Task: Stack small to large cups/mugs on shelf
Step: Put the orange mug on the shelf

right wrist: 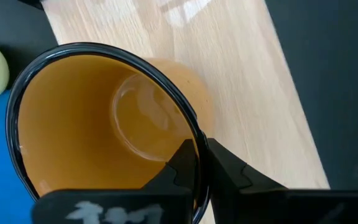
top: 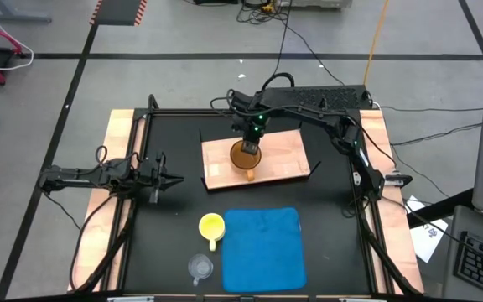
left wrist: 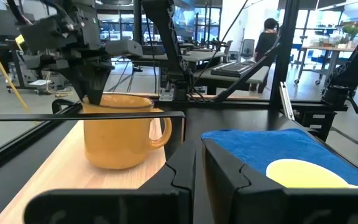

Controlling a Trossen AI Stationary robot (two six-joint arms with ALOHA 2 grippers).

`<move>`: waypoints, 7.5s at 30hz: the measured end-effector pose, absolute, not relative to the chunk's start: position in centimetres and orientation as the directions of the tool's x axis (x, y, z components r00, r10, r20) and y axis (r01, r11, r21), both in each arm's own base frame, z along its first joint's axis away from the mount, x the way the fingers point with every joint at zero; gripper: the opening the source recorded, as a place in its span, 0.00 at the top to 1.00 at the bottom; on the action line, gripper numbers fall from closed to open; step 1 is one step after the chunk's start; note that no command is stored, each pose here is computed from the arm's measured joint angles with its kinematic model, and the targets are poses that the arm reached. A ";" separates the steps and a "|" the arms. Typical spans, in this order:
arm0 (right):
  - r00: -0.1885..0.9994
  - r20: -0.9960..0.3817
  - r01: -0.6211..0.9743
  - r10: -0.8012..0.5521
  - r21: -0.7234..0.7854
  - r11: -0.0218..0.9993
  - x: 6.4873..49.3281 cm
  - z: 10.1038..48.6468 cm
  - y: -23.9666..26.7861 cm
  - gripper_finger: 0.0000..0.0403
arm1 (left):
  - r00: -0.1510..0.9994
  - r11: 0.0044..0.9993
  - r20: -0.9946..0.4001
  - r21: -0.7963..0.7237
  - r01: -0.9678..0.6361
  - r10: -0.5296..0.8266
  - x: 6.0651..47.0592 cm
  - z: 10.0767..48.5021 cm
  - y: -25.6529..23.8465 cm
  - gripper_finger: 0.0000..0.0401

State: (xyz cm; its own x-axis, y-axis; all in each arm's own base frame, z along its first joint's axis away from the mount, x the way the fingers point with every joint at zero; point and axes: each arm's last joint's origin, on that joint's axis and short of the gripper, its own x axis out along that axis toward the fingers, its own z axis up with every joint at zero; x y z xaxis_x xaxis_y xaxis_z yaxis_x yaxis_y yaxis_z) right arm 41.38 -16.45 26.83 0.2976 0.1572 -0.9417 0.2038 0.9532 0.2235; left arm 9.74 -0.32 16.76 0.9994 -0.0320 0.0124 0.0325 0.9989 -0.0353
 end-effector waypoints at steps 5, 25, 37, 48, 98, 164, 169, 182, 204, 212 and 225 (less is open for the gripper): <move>0.292 -0.943 0.205 0.163 0.228 0.952 41.3 26.4 -16.5 0.97 | 0.999 0.999 0.012 -0.036 0.033 -0.032 9.7 16.8 -0.3 0.92; 0.328 -0.933 0.155 0.148 0.207 0.966 41.8 26.0 -16.6 0.88 | 0.999 0.999 0.011 -0.038 0.032 -0.032 9.7 16.7 -0.3 0.92; 0.352 -0.925 0.133 0.142 0.200 0.971 41.8 26.8 -16.1 0.68 | 0.999 0.999 0.011 -0.038 0.032 -0.032 9.7 16.7 -0.3 0.92; 0.508 -0.857 0.069 0.081 0.134 0.989 37.9 35.0 -14.5 0.63 | 1.000 1.000 0.013 -0.008 0.025 -0.025 9.7 16.8 -0.3 0.92; 0.957 -0.247 -0.141 0.152 0.062 0.988 15.4 23.8 0.1 1.00 | 0.996 0.998 0.088 -0.043 0.036 -0.032 9.7 17.4 -0.3 0.92; 0.978 -0.141 -0.147 0.152 0.049 0.988 13.6 18.5 0.1 1.00 | 0.895 0.998 -0.442 0.056 -0.040 0.060 29.0 37.6 4.8 0.52; 0.978 -0.143 -0.147 0.155 0.066 0.987 13.6 18.5 0.1 1.00 | 0.813 0.991 -0.570 0.011 -0.137 0.118 30.8 37.7 7.9 0.52; 0.971 -0.174 -0.148 0.165 0.111 0.983 13.6 18.1 0.1 1.00 | 0.632 0.979 -0.771 -0.065 -0.195 0.075 34.5 34.8 12.3 0.52; 0.942 -0.119 -0.293 0.314 0.162 0.942 13.5 18.7 0.6 1.00 | 0.520 0.987 -0.852 -0.034 -0.157 0.054 37.4 33.3 13.5 0.52; 0.890 -0.022 -0.442 0.455 0.201 0.874 12.9 21.7 1.6 1.00 | 0.521 0.988 -0.852 -0.031 -0.152 0.054 37.4 33.4 13.5 0.52; 0.943 -0.199 -0.257 0.268 0.078 0.963 11.5 27.9 2.5 1.00 | 0.524 0.989 -0.850 -0.023 -0.143 0.056 37.4 33.4 13.6 0.52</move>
